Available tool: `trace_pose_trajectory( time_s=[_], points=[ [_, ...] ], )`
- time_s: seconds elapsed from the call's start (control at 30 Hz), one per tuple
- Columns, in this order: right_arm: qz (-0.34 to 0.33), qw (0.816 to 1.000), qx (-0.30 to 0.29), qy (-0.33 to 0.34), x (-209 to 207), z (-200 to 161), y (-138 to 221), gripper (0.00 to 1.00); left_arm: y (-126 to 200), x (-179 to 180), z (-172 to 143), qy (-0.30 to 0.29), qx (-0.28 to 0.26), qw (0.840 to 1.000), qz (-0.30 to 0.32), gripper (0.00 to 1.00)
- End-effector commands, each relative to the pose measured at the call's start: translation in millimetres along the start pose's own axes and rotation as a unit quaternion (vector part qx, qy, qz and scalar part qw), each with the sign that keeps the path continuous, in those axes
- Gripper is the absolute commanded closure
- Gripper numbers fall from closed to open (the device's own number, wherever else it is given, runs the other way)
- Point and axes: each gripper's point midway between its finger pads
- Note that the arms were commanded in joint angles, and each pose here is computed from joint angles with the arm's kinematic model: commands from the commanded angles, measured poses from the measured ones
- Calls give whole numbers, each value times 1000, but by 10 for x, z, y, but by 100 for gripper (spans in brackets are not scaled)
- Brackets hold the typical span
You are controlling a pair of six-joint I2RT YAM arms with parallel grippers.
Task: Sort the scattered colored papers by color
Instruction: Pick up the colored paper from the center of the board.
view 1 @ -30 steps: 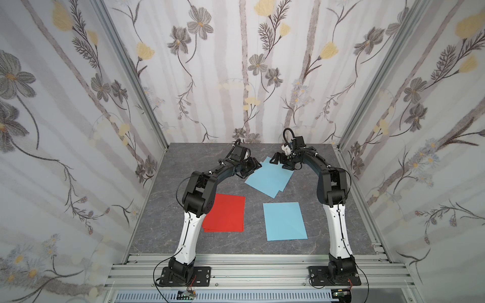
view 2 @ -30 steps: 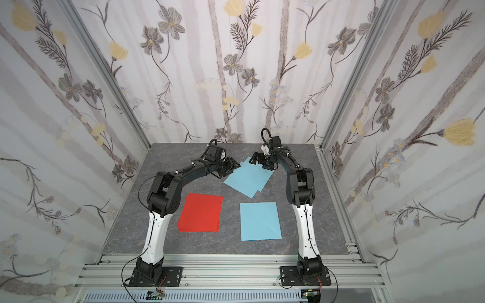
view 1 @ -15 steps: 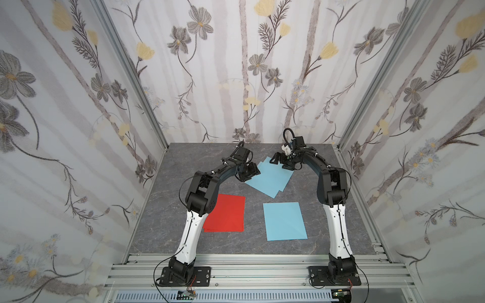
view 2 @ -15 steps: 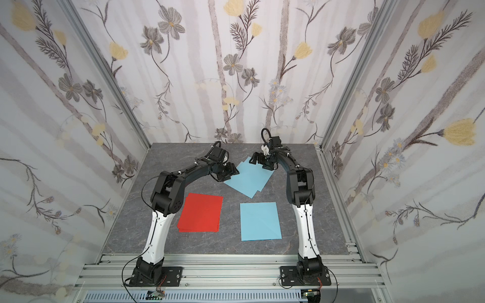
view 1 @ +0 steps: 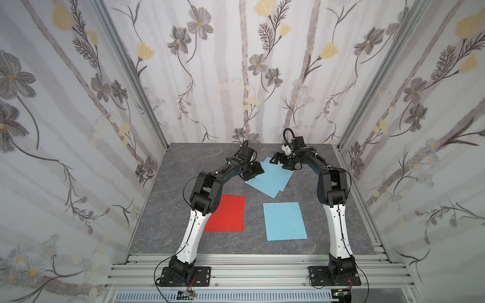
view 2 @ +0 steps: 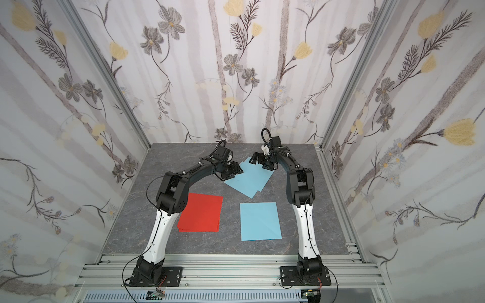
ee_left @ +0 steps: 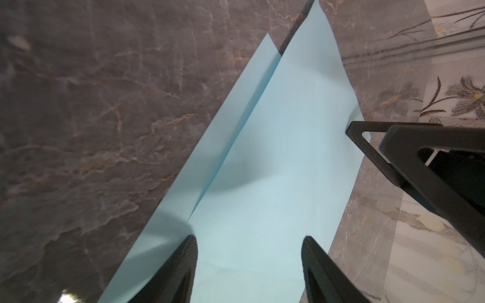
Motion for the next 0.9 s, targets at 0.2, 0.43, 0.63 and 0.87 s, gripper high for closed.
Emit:
trace_pose_trajectory(
  time_s=[0.2,0.43,0.63,0.87],
  points=[
    [-29,998,46,-34,-151,-274,-63,0,203,21,-43,-10,3,999,44,35],
    [-26,998,50,-35,-146,-298,-86,0,248,117,-36,-13,9,997,76,35],
    [-26,998,49,-33,-138,-294,-60,0,169,280,-54,-6,12,995,104,35],
    [-23,998,51,-32,-127,-311,-55,0,44,320,-99,-2,12,994,110,35]
  ],
)
Point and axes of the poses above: each gripper's point midway between its finger pads, its own y axis back along the fingers, its own x axis along the line the jaws close on, z = x × y, and after that the axes turned 12 degrees about y, right-handed
